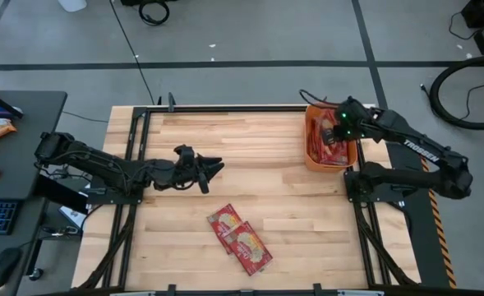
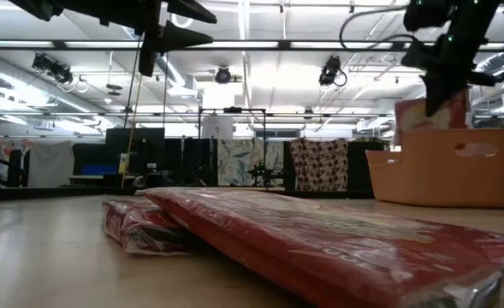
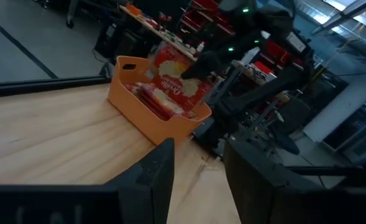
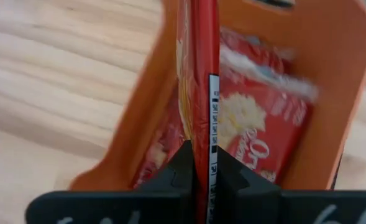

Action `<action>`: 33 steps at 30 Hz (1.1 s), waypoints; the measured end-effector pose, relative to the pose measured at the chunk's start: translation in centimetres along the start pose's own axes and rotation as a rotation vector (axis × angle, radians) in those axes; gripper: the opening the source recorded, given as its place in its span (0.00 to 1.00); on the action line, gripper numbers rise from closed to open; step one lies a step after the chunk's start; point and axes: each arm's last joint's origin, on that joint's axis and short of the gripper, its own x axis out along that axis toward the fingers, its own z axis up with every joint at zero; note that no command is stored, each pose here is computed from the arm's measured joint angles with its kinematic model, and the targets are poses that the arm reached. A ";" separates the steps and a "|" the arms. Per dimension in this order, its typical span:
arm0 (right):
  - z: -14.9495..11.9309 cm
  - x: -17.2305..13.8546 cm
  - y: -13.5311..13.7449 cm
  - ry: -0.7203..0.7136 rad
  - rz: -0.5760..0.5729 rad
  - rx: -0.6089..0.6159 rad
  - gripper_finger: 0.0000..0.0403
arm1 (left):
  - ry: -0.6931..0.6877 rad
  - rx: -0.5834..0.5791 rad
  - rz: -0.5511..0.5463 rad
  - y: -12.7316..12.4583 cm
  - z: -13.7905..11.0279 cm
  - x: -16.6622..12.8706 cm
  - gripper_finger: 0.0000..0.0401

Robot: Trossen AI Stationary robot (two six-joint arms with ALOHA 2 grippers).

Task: Sort popcorn bags into baskets
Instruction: Stack the red popcorn on the orange bin

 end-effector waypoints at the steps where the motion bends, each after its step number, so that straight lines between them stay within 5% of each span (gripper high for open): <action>1: -0.2 0.3 -0.3 0.006 -0.009 0.032 0.07 | 0.005 -0.001 -0.007 0.0 0.0 0.0 0.36; 8: -1.3 1.1 -1.9 0.019 -0.012 0.205 0.11 | 0.067 -0.041 -0.036 0.0 -0.4 0.0 0.36; 20: -2.2 1.1 -2.9 0.129 -0.062 0.175 0.32 | 0.162 -0.029 -0.103 0.0 -0.9 -0.1 0.36; 33: -2.2 1.4 -3.5 0.199 -0.155 0.136 0.34 | 0.236 -0.022 -0.145 0.0 -1.3 -0.2 0.36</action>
